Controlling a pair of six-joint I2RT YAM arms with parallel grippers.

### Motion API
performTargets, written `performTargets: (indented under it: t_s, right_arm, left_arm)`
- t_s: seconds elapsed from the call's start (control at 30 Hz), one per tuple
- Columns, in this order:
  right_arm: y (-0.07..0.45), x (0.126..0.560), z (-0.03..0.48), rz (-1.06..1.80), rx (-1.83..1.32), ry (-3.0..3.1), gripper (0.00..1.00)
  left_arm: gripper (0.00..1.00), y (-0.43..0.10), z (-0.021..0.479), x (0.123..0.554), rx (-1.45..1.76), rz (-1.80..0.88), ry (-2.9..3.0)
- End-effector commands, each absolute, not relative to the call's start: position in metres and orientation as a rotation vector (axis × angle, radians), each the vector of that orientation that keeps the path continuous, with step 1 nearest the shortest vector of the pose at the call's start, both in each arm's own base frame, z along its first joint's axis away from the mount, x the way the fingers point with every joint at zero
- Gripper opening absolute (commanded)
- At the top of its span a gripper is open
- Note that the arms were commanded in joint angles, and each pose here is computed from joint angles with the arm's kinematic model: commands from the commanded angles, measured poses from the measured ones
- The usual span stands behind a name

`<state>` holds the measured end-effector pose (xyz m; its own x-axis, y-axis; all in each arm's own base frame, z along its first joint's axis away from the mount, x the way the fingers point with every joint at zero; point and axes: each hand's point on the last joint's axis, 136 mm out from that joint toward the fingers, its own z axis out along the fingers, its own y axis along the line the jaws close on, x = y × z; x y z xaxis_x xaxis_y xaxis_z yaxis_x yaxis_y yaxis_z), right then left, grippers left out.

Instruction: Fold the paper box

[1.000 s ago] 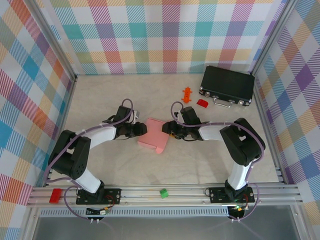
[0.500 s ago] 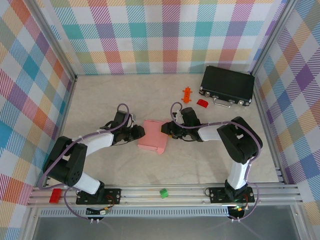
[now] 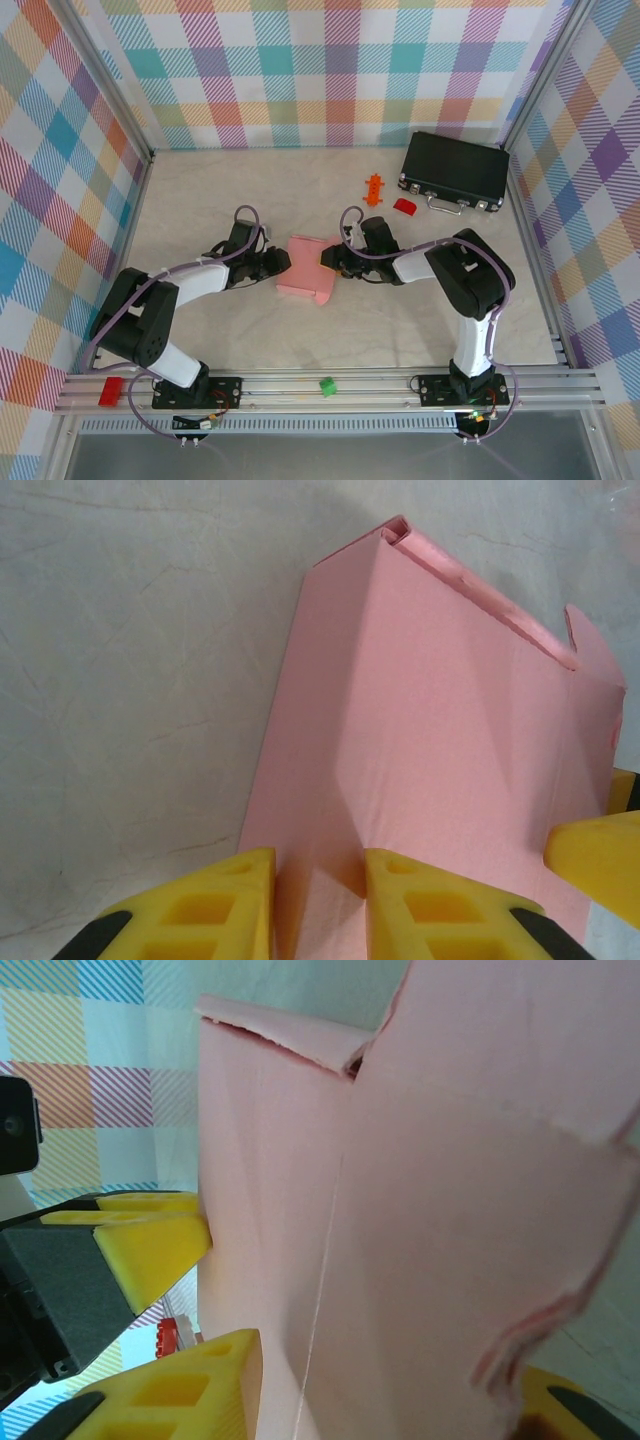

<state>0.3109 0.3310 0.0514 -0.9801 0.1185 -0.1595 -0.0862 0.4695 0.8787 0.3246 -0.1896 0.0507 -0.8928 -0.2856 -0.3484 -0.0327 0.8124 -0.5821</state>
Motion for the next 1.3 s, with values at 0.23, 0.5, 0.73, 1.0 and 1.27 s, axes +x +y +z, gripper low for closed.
performTargets:
  t_s: [0.23,0.5,0.73,1.0,1.27]
  right_arm:
    - [0.348,0.297,0.099,1.660,-0.153,2.368,0.36]
    - [0.347,0.299,0.124,1.598,-0.187,2.350,0.36]
    - [0.352,0.303,0.124,1.594,-0.195,2.364,0.37]
    - [0.363,0.309,0.131,1.575,-0.227,2.371,0.37]
    - [0.369,0.320,0.125,1.502,-0.231,2.429,0.37]
  left_arm:
    - [0.31,-0.192,0.022,0.313,-0.292,-0.814,2.670]
    - [0.37,-0.200,0.026,0.312,-0.267,-0.858,2.663]
    - [0.40,-0.209,0.026,0.311,-0.233,-0.900,2.662]
    - [0.40,-0.221,0.023,0.311,-0.223,-0.987,2.656]
    - [0.41,-0.217,0.021,0.313,-0.248,-0.954,2.657]
